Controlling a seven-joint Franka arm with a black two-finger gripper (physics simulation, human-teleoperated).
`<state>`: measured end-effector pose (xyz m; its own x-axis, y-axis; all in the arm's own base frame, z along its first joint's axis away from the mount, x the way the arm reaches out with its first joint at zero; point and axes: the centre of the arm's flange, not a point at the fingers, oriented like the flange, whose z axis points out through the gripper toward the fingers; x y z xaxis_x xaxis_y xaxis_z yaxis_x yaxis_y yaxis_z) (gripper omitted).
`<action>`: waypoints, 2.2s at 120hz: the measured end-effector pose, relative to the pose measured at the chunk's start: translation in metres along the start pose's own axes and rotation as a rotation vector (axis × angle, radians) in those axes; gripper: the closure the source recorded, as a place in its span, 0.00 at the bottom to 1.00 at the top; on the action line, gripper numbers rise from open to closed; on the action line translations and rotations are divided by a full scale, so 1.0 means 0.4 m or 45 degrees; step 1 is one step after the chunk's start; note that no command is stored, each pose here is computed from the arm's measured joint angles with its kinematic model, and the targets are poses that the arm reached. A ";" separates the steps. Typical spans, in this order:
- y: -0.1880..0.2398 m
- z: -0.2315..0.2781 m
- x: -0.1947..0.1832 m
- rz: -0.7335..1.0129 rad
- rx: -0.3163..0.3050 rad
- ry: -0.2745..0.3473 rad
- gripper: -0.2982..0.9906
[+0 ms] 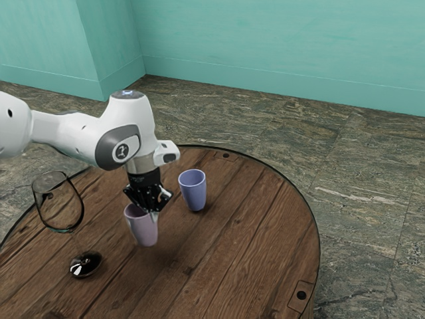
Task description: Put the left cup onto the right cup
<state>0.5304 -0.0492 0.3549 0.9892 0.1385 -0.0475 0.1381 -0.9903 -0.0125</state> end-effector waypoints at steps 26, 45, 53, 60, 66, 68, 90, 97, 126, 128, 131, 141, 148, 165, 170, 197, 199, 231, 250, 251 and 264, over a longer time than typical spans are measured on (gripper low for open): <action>0.013 -0.172 0.104 0.041 0.068 0.142 0.84; 0.031 -0.271 0.219 0.062 0.148 0.195 0.84; 0.040 -0.278 0.245 0.065 0.163 0.183 0.84; 0.061 -0.292 0.248 0.070 0.156 0.161 0.84; 0.077 -0.310 0.245 0.068 0.145 0.142 0.84; 0.084 -0.317 0.243 0.068 0.141 0.135 0.84; 0.175 -0.351 0.221 0.065 0.092 0.033 0.84; 0.195 -0.342 0.228 0.061 0.087 0.002 0.84; 0.211 -0.288 0.293 0.020 0.093 -0.057 0.84; 0.211 -0.287 0.296 0.018 0.093 -0.057 0.84; 0.210 -0.287 0.300 0.016 0.093 -0.057 0.84; 0.211 -0.284 0.311 0.013 0.092 -0.053 0.84; 0.212 -0.280 0.319 0.014 0.090 -0.047 0.84; 0.193 -0.267 0.359 0.004 0.081 0.000 0.84; 0.185 -0.263 0.379 0.001 0.075 0.018 0.84; 0.170 -0.234 0.444 0.014 0.057 0.065 0.84; 0.166 -0.232 0.446 0.014 0.057 0.065 0.84; 0.150 -0.202 0.453 0.029 0.047 0.052 0.84; 0.153 -0.175 0.449 0.039 0.035 0.033 0.84; 0.153 -0.173 0.448 0.039 0.034 0.031 0.84; 0.155 -0.171 0.446 0.043 0.024 0.030 0.70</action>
<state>0.7186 -0.0863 0.4141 0.9943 0.1042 -0.0245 0.1035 -0.9942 -0.0299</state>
